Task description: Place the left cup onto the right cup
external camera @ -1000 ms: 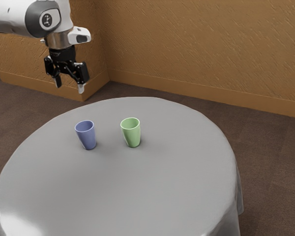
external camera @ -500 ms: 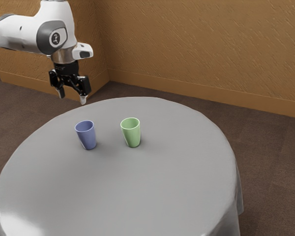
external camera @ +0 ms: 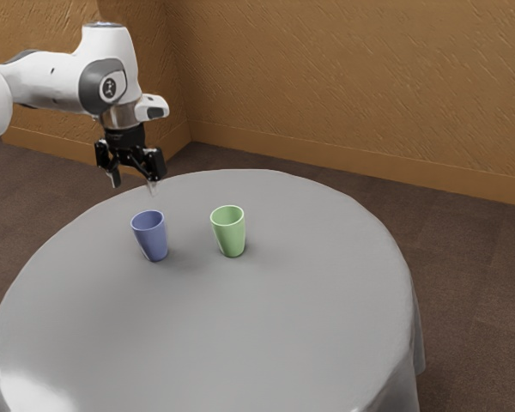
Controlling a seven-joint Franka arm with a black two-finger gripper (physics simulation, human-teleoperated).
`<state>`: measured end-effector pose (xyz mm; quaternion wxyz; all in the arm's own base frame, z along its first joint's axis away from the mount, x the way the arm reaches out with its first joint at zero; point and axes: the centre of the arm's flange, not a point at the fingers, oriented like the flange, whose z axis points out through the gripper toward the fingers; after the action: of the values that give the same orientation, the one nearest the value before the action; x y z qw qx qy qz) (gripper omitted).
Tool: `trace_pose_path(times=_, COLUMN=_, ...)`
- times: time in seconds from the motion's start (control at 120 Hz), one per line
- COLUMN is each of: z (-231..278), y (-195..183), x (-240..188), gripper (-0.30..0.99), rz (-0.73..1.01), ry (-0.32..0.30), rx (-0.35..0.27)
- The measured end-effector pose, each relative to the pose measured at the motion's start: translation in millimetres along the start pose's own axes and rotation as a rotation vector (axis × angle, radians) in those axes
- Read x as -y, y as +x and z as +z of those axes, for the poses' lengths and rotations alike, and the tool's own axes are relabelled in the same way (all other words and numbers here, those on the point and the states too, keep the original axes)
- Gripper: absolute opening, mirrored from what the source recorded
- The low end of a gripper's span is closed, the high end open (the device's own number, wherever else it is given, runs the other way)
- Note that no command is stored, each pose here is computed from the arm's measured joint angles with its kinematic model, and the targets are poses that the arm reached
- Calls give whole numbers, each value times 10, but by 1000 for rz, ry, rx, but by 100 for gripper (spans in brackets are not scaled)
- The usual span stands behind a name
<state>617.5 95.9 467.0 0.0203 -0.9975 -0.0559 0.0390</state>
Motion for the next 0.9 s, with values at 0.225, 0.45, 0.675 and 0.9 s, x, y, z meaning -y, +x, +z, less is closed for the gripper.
trace_pose_path(times=0.225, z=116, y=104, x=142, gripper=69, rz=-83, ry=-8, rx=7)
trace_pose_path(times=0.45, z=173, y=255, x=251, gripper=69, rz=-151, ry=-2, rx=-3)
trace_pose_path(times=0.675, z=210, y=338, x=361, gripper=69, rz=-216, ry=3, rx=-9)
trace_pose_path(times=0.9, z=333, y=379, x=551, gripper=69, rz=-280, ry=5, rx=4)
